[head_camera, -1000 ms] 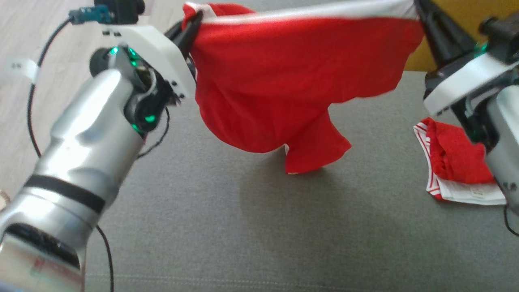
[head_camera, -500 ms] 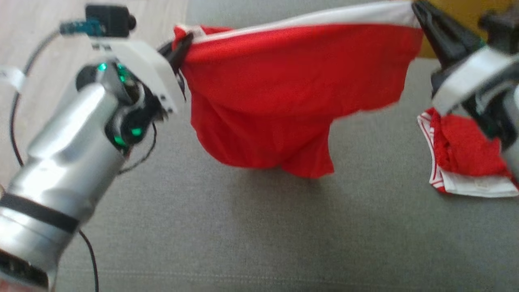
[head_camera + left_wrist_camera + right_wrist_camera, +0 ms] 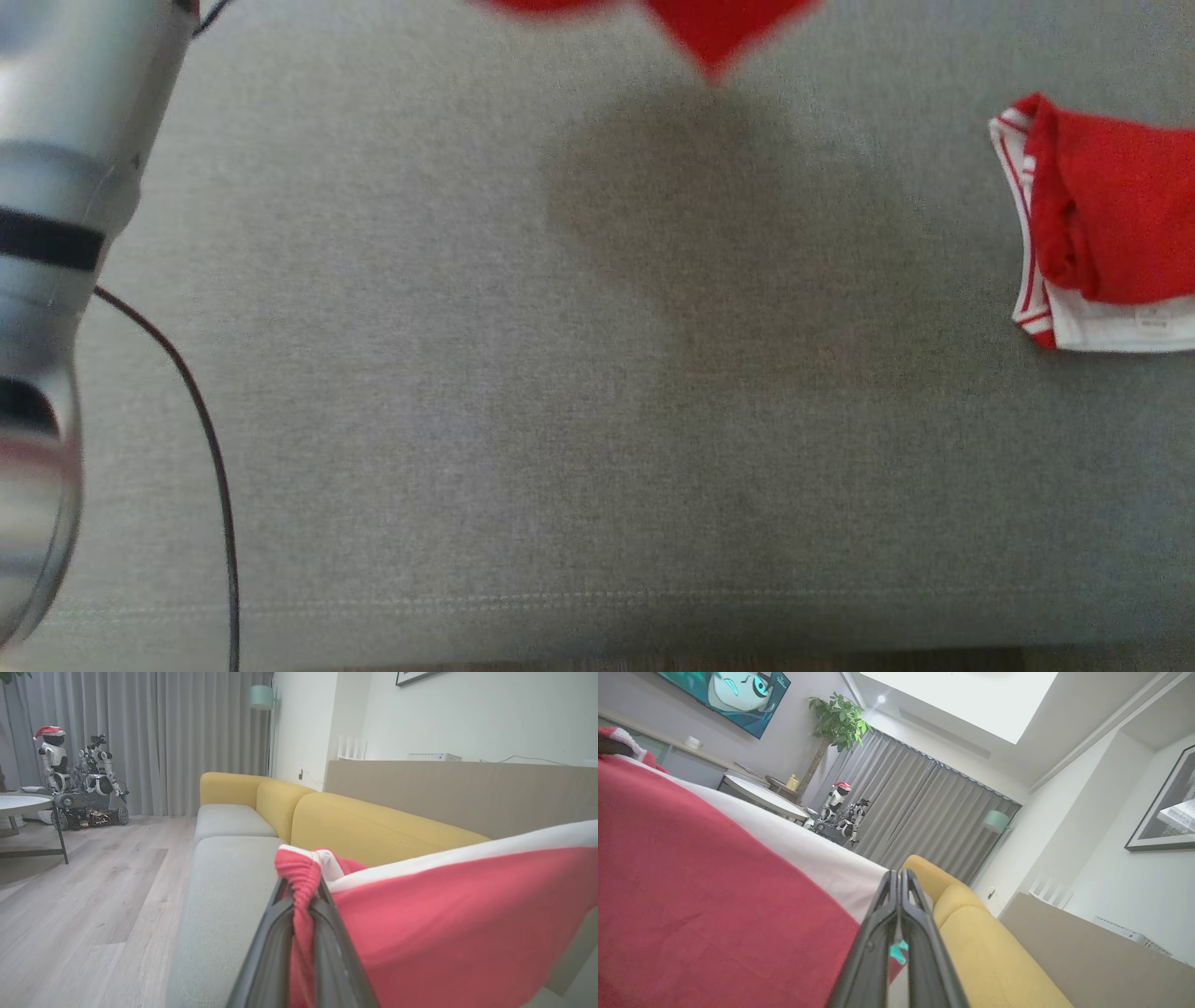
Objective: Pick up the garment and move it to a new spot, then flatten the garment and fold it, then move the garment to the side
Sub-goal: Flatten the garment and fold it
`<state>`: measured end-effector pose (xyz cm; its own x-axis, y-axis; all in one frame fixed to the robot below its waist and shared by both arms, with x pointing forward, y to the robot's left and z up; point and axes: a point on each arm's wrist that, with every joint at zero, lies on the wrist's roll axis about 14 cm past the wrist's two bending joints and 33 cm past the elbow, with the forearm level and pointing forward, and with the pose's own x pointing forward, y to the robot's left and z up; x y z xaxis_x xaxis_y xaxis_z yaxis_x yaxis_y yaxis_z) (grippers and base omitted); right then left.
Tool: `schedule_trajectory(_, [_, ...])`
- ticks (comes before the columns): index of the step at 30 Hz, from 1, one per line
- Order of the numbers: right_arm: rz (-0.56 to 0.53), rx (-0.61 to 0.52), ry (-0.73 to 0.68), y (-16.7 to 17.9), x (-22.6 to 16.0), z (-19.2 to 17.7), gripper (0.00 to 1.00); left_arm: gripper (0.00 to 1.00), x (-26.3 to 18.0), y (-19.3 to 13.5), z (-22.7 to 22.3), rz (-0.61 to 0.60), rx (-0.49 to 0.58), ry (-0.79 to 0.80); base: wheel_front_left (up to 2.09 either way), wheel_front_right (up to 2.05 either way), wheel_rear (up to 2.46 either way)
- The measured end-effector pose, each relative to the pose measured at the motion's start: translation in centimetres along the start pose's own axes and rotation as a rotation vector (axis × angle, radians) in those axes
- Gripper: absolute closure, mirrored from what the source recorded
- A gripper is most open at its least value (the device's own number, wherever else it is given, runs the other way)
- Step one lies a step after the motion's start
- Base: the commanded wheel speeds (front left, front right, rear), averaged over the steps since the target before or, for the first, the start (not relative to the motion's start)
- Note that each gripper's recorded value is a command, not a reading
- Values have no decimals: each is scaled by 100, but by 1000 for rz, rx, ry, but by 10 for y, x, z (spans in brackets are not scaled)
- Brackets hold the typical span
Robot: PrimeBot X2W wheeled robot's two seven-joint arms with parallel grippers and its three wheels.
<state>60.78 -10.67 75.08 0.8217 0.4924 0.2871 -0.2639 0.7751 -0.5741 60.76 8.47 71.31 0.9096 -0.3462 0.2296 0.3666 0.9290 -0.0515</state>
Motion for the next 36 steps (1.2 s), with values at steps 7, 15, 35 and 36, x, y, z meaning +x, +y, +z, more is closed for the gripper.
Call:
schedule_trajectory(7, [-28, 47, 51, 12, 9, -49, 100, 100, 13, -5, -52, -45, 9, 25, 0, 0, 0])
schedule_trajectory(15, [187, 233, 295, 141, -53, -150, 100, 100, -46, 3, -157, -55, 35, 267, 0, 0, 0])
schedule_trajectory(35, [521, 292, 688, 227, -216, -175, 100, 100, -222, -32, -252, -141, 89, 648, 0, 0, 0])
schedule_trajectory(36, [531, 291, 696, 228, -221, -173, 100, 100, -227, -34, -252, -146, 90, 652, 0, 0, 0])
